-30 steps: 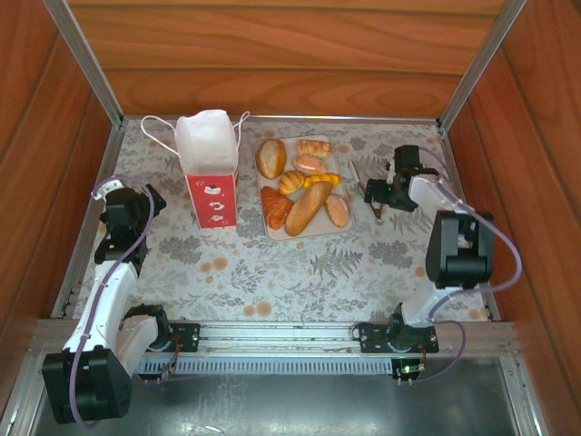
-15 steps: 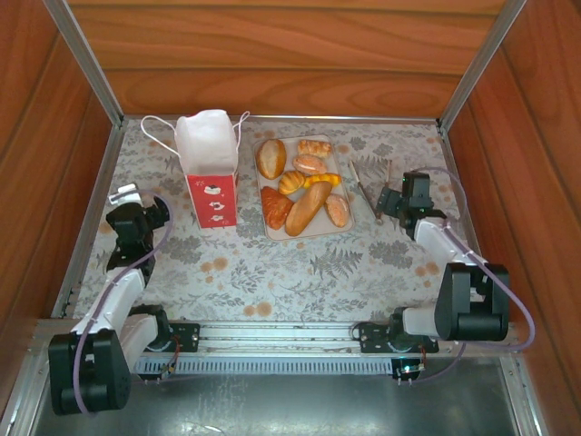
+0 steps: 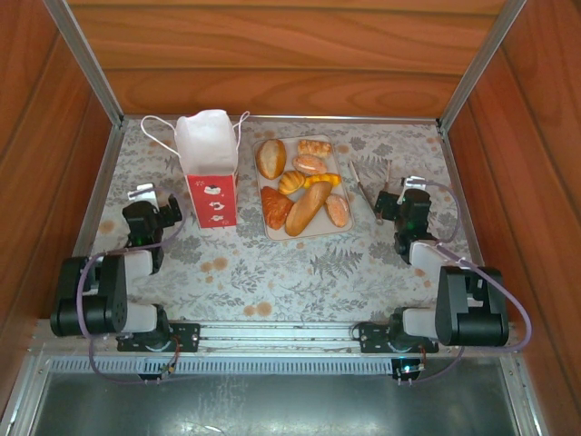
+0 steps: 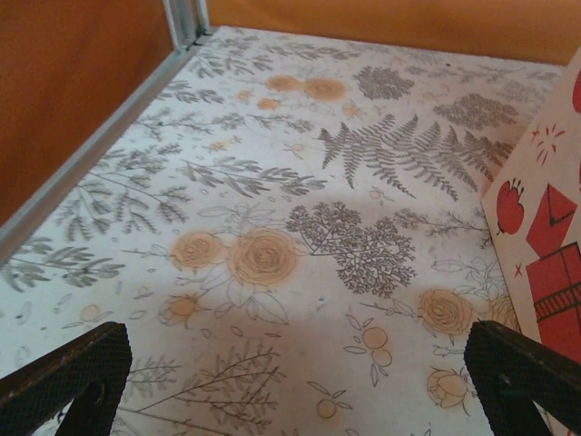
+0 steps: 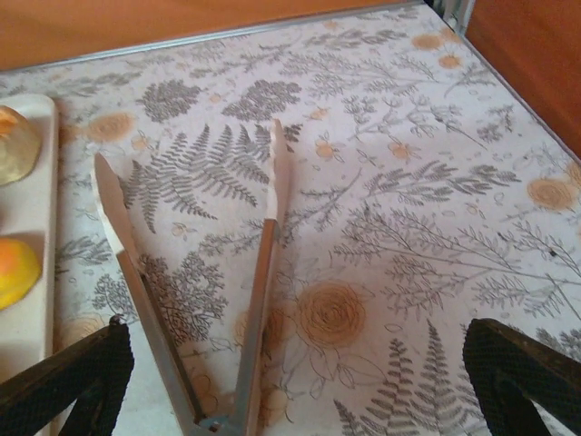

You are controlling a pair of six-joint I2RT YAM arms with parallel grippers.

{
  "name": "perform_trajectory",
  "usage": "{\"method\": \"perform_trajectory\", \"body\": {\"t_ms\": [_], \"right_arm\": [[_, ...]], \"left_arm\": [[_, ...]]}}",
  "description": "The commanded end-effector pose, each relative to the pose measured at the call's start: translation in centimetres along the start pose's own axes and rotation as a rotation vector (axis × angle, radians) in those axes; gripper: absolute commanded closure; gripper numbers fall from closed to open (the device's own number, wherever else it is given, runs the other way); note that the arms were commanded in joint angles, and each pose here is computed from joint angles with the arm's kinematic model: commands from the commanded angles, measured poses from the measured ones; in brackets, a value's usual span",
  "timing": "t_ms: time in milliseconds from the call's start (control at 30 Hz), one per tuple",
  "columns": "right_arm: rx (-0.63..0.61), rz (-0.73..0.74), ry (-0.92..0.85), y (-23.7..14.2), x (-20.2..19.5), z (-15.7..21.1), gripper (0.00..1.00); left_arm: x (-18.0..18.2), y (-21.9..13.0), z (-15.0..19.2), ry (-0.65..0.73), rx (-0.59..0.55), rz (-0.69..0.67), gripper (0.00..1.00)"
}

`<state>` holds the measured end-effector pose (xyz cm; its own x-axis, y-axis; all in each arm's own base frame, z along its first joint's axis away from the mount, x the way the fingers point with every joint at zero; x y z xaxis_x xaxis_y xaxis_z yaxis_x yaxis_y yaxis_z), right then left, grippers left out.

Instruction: Take the fake bread out of the paper bag

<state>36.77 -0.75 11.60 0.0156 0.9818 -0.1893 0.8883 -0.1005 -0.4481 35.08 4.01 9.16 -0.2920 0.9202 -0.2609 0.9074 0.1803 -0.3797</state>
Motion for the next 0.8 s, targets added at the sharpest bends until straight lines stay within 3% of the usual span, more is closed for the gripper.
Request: {"method": "perform_trajectory", "body": {"t_ms": [0, 233, 367, 567, 767], "right_arm": [[-0.081, -0.029, -0.014, 0.1, 0.6, -0.9, 0.00], [-0.132, -0.053, -0.040, 0.9, 1.2, -0.6, 0.00], [-0.125, -0.066, -0.045, 2.7, 1.5, 0.2, 0.00], [-0.059, -0.170, -0.069, 3.3, 2.7, 0.3, 0.00], [-0.071, -0.169, -0.073, 3.2, 2.7, 0.2, 0.00]], "left_arm": [[-1.3, 1.0, -1.0, 0.014, -0.065, 0.067, 0.00], [-2.1, 2.5, -0.3, 0.038, -0.040, 0.103, 0.00], [-2.1, 3.1, -0.3, 0.044, -0.007, 0.087, 0.00], [-2.2, 3.1, -0.3, 0.049, -0.005, 0.086, 0.00], [-2.2, 3.1, -0.4, 0.050, -0.006, 0.087, 0.00]]}}
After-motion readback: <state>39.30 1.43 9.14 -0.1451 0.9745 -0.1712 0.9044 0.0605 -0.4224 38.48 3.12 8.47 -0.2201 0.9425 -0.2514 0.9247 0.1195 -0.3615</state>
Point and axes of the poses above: each hand's point on the last joint's axis, 136 mm out from that joint toward the fingers, its own y axis out along the fingers, its own x axis along the line the jaws close on, z = x × y, the point moved 1 cm from there along -y, back along the fingers, and after that the axes turned 14 degrees about -y, right-handed, at the moved point
